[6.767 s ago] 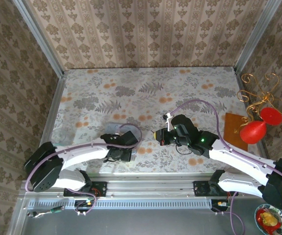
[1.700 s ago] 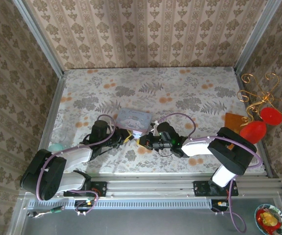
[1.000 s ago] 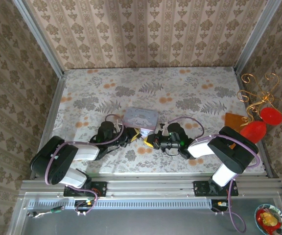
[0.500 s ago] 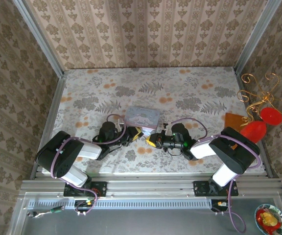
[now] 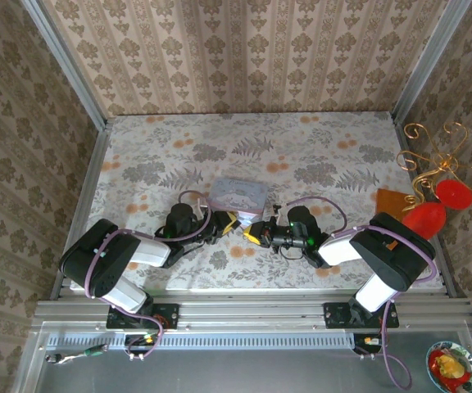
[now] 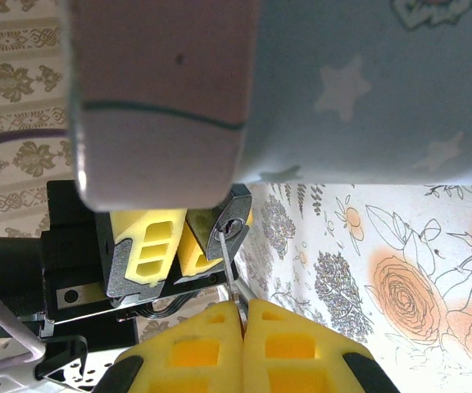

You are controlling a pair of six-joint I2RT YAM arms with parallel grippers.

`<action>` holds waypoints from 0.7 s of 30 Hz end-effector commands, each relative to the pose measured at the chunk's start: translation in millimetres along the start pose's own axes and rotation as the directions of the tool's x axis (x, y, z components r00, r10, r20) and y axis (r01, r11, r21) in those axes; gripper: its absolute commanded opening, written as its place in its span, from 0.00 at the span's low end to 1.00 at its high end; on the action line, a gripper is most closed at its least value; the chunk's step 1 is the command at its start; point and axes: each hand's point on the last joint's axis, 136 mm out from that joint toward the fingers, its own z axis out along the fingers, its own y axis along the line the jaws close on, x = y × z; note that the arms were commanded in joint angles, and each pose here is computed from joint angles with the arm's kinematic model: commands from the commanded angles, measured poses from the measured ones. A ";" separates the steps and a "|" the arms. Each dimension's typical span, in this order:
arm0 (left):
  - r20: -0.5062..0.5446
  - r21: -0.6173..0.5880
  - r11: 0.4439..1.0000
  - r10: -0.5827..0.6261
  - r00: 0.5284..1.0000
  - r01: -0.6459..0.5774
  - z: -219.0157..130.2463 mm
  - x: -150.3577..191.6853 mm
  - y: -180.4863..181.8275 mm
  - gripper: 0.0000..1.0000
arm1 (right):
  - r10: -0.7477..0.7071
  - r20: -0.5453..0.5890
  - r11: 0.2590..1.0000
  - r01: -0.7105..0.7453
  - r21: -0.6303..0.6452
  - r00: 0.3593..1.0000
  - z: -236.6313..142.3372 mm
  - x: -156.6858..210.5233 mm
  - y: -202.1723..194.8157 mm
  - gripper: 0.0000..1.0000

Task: Unlock the padlock with the key

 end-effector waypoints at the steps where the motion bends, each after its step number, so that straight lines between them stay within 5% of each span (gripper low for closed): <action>1: 0.009 0.092 0.995 0.049 0.999 -0.049 1.0 -2.6 -30.2 0.00 | -0.017 -0.018 0.999 0.016 -0.040 1.000 -2.3 2.1 11.8 0.00; 21: -0.001 0.119 0.992 0.048 0.999 -0.048 -1.7 0.7 -38.2 0.00 | -0.018 -0.010 0.999 0.018 -0.048 1.000 -1.4 -1.9 16.7 0.00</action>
